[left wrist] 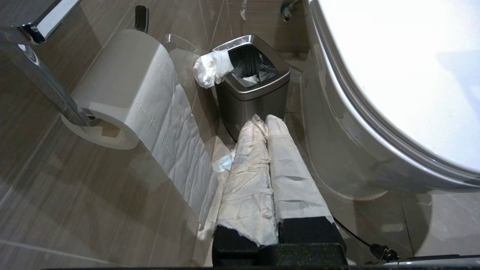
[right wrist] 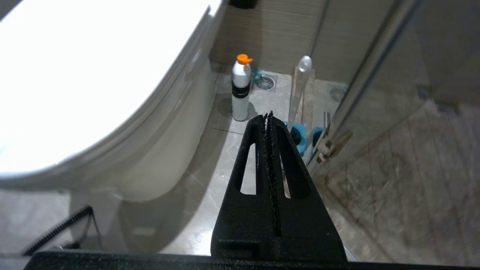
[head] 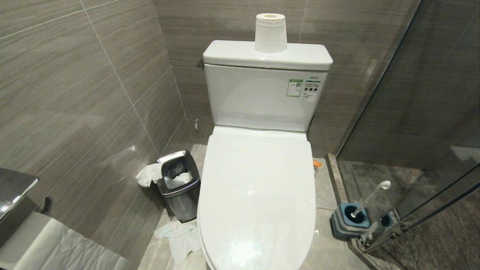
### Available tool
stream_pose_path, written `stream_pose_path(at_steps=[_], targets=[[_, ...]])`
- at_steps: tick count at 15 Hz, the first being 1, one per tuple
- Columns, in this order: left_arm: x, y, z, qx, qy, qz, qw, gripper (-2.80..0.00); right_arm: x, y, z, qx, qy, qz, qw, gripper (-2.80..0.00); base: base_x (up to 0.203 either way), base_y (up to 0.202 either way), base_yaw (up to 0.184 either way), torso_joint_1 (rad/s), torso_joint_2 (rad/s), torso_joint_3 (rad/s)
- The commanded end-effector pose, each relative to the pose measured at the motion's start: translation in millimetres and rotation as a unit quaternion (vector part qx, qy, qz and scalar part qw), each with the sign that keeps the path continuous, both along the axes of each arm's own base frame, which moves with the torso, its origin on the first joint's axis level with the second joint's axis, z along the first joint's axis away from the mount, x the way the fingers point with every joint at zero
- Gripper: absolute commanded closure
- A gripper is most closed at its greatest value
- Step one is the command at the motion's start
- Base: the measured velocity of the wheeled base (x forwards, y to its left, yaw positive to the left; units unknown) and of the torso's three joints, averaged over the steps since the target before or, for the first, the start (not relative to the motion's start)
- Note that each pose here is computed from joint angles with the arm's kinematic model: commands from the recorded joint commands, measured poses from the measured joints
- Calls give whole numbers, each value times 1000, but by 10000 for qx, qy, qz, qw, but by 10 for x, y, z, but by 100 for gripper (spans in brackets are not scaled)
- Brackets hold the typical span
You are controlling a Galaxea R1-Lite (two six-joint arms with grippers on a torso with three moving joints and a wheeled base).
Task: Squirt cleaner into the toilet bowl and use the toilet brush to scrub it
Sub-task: Use the left hand to lift the toilet lid slightly
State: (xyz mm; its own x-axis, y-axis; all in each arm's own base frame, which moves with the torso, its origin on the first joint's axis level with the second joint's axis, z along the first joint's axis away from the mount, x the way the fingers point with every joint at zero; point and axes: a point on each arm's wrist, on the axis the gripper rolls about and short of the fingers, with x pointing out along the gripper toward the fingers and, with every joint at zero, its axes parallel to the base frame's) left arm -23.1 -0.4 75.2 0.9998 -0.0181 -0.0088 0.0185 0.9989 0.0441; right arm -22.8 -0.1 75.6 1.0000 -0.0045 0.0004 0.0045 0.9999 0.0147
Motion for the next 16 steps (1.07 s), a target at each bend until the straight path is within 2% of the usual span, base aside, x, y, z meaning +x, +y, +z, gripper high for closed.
stream_pose_path(at_steps=[1,3,16], targets=[[1,0,-2,1,2,-2,10000,0,-2,-2,7,103,-14,-46,9999,0,0,0,0,0,0,0],[0,0,2,1,-5,-2,10000,0,-2,-2,7,243,-16,-54,9997,0,0,0,0,0,0,0],[2,0,-3,9,-6,6,10000,0,-2,-2,9,249,-23,-54,9997,0,0,0,0,0,0,0]])
